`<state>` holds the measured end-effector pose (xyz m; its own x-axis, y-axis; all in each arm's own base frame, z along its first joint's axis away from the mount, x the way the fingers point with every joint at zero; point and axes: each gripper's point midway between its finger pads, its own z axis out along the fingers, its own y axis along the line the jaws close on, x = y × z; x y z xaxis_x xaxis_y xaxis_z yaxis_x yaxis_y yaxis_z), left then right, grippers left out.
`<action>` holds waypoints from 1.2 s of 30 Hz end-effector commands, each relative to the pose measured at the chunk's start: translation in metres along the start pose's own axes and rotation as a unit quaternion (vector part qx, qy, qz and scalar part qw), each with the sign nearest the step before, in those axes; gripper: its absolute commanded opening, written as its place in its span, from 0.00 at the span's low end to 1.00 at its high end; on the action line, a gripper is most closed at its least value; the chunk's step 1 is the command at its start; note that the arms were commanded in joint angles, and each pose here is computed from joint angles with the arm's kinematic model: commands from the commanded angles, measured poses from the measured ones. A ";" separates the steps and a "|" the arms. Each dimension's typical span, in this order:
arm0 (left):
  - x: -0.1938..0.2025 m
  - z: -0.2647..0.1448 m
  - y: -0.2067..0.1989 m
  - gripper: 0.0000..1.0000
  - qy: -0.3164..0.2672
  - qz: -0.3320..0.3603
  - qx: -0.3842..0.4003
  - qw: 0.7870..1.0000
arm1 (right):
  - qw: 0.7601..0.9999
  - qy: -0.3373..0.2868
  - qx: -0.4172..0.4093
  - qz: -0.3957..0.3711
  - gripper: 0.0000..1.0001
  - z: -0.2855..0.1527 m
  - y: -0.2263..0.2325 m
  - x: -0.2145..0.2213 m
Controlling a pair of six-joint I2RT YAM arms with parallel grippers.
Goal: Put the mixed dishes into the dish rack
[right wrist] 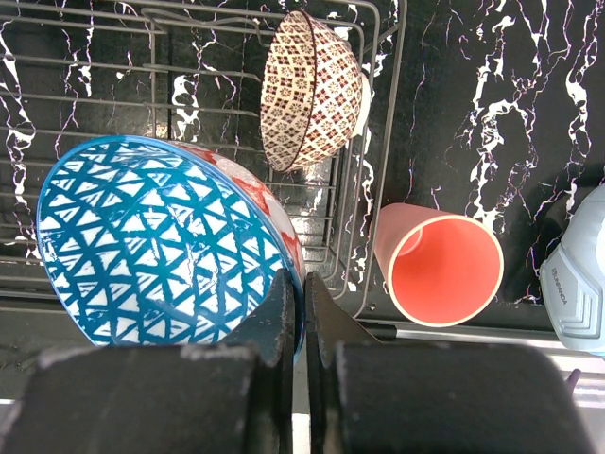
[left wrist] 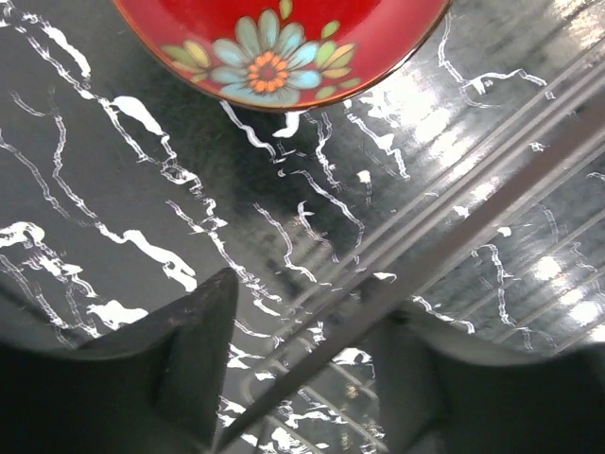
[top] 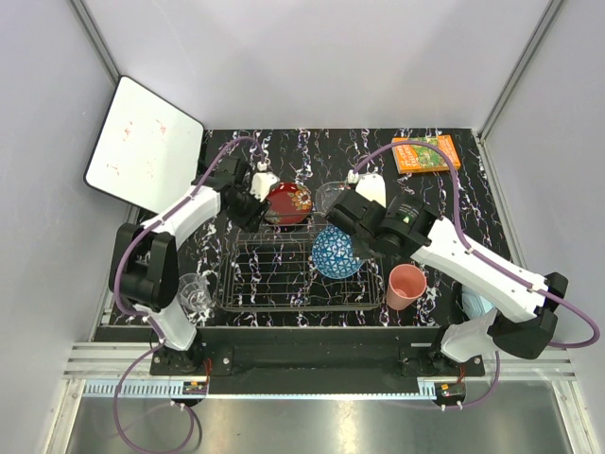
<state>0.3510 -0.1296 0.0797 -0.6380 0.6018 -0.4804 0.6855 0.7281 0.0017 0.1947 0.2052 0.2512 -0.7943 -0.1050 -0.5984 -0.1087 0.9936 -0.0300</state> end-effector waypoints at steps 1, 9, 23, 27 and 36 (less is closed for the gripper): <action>-0.030 -0.002 0.032 0.46 -0.038 -0.018 -0.047 0.998 | 0.994 0.057 0.075 -0.048 0.00 -0.017 -0.052 0.030; -0.008 0.000 0.067 0.41 -0.024 -0.070 -0.072 0.995 | 0.984 0.074 0.137 -0.081 0.00 0.004 -0.073 0.036; 0.002 -0.016 0.064 0.76 -0.032 -0.061 -0.076 0.995 | 0.920 -0.059 0.361 -0.141 0.00 0.035 -0.110 -0.067; 0.005 -0.022 0.062 0.78 -0.033 -0.055 -0.081 0.995 | 0.910 -0.059 0.380 -0.158 0.00 0.049 -0.102 -0.072; -0.002 -0.043 0.052 0.79 -0.059 -0.065 -0.075 0.993 | 0.900 -0.021 0.392 -0.188 0.00 0.072 -0.100 -0.048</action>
<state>0.3720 -0.0756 0.0936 -0.6969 0.4878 -0.5257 0.5453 0.8366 0.0535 0.3129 0.1562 0.2041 -0.7151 -0.3337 -0.6142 0.1572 0.7794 -0.6065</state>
